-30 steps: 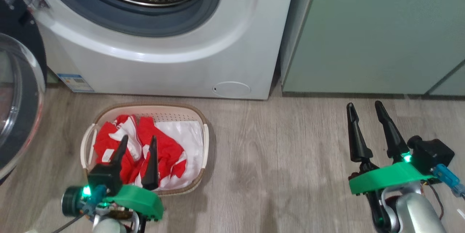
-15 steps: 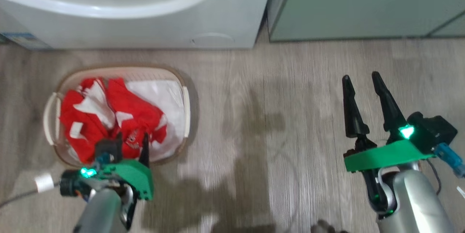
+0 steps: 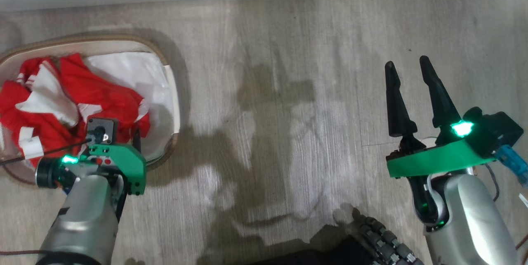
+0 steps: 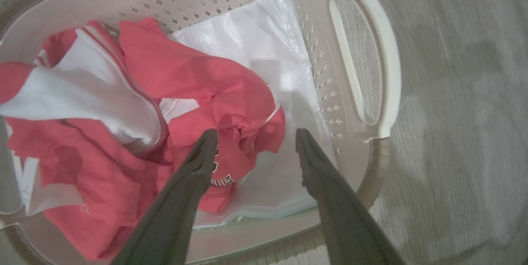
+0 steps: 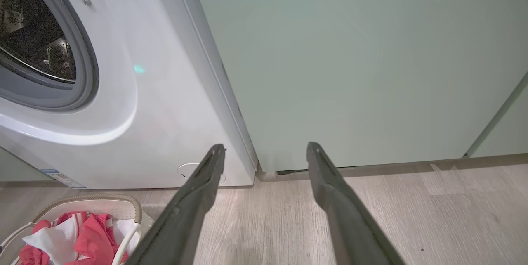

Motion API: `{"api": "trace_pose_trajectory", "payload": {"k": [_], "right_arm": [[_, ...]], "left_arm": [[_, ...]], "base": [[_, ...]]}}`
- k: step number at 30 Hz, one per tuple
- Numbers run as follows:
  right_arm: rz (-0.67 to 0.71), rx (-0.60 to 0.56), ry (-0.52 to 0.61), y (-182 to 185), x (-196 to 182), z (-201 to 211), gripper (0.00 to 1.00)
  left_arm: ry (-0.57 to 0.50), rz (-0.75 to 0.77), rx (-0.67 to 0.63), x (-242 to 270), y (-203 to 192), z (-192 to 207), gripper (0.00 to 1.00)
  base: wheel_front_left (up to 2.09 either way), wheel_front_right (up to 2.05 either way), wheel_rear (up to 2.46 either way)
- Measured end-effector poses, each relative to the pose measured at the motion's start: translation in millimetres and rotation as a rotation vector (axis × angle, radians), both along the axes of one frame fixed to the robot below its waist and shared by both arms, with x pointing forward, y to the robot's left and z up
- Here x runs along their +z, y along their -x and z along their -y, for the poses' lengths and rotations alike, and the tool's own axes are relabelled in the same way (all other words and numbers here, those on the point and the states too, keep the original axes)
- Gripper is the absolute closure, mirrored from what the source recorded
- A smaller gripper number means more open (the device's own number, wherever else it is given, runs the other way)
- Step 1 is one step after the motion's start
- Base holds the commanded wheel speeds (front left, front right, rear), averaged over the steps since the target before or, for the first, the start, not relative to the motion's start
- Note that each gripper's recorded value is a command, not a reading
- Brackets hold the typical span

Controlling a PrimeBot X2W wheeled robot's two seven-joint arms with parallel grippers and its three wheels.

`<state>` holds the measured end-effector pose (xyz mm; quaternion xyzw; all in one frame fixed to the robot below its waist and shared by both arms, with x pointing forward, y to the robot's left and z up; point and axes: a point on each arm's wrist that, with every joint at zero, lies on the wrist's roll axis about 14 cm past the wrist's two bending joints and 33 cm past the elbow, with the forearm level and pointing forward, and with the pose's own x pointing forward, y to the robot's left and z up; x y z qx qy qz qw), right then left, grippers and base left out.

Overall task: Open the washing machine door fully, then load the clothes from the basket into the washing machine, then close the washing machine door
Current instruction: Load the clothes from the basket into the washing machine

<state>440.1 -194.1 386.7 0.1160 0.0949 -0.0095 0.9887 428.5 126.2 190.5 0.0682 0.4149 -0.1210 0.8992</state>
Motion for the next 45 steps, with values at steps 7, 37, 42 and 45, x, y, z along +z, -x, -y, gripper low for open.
{"api": "trace_pose_trajectory", "payload": {"k": [7,37,42,45], "right_arm": [[0.016,-0.003,-0.002,2,8,1,0.00],[-0.141,-0.014,-0.008,-1,-61,6,0.00],[-0.164,-0.030,-0.008,2,-70,11,0.00],[-0.182,-0.043,-0.007,5,-76,15,0.00]], "left_arm": [[-0.004,0.012,-0.006,6,-1,3,0.00],[-0.167,-0.116,-0.165,-74,-42,-4,0.00],[-0.197,-0.171,-0.166,-93,-43,-8,0.00],[-0.206,-0.201,-0.172,-104,-42,-9,0.00]], "base": [[0.00,0.00,0.00],[0.00,0.00,0.00],[0.00,0.00,0.00],[0.00,0.00,0.00]]}}
